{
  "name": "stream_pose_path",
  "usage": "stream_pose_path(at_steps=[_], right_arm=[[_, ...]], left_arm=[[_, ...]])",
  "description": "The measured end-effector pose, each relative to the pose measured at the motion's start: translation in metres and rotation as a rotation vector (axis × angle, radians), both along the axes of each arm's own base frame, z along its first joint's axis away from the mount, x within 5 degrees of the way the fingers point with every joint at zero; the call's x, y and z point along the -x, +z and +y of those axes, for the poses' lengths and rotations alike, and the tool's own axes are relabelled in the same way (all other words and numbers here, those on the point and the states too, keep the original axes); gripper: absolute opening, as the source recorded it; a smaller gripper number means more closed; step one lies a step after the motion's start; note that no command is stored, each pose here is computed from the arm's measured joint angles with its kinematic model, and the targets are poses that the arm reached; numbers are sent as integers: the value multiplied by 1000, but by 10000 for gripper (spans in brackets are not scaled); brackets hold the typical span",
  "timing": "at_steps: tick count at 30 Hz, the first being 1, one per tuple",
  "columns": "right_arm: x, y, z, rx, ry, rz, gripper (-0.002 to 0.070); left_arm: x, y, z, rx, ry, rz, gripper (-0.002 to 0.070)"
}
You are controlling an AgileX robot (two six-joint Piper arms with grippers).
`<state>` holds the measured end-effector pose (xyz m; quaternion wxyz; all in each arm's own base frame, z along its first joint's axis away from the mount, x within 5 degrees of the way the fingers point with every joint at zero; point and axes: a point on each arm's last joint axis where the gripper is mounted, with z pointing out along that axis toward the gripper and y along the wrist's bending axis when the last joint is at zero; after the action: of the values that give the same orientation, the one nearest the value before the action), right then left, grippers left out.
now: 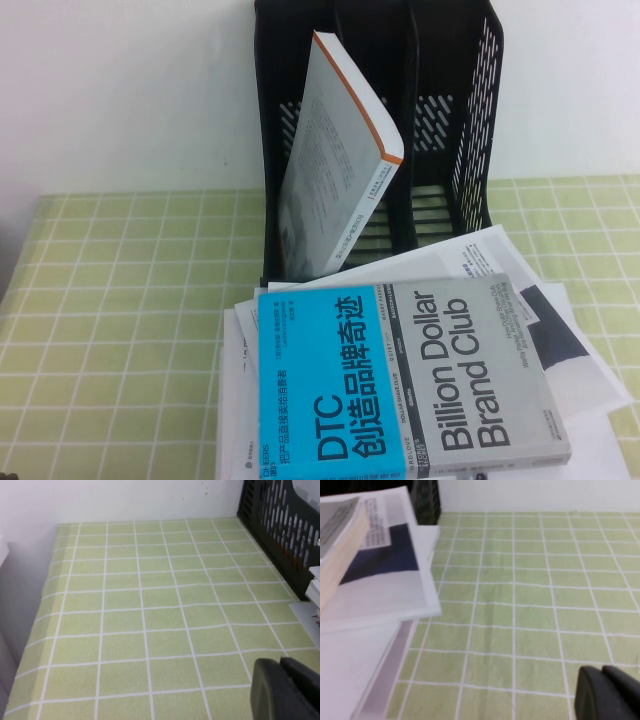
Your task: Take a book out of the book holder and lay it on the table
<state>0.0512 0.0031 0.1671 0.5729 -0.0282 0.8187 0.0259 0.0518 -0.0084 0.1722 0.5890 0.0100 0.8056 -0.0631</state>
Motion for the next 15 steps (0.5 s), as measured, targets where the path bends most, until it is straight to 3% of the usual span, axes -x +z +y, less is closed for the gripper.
stream_pose_path(at_steps=[5, 15], right_arm=[[0, 0, 4, 63, 68, -4, -1], [1, 0, 4, 70, 70, -3, -2]], left_arm=[[0, 0, 0, -2, -1, 0, -3], [0, 0, 0, -2, -1, 0, -3]])
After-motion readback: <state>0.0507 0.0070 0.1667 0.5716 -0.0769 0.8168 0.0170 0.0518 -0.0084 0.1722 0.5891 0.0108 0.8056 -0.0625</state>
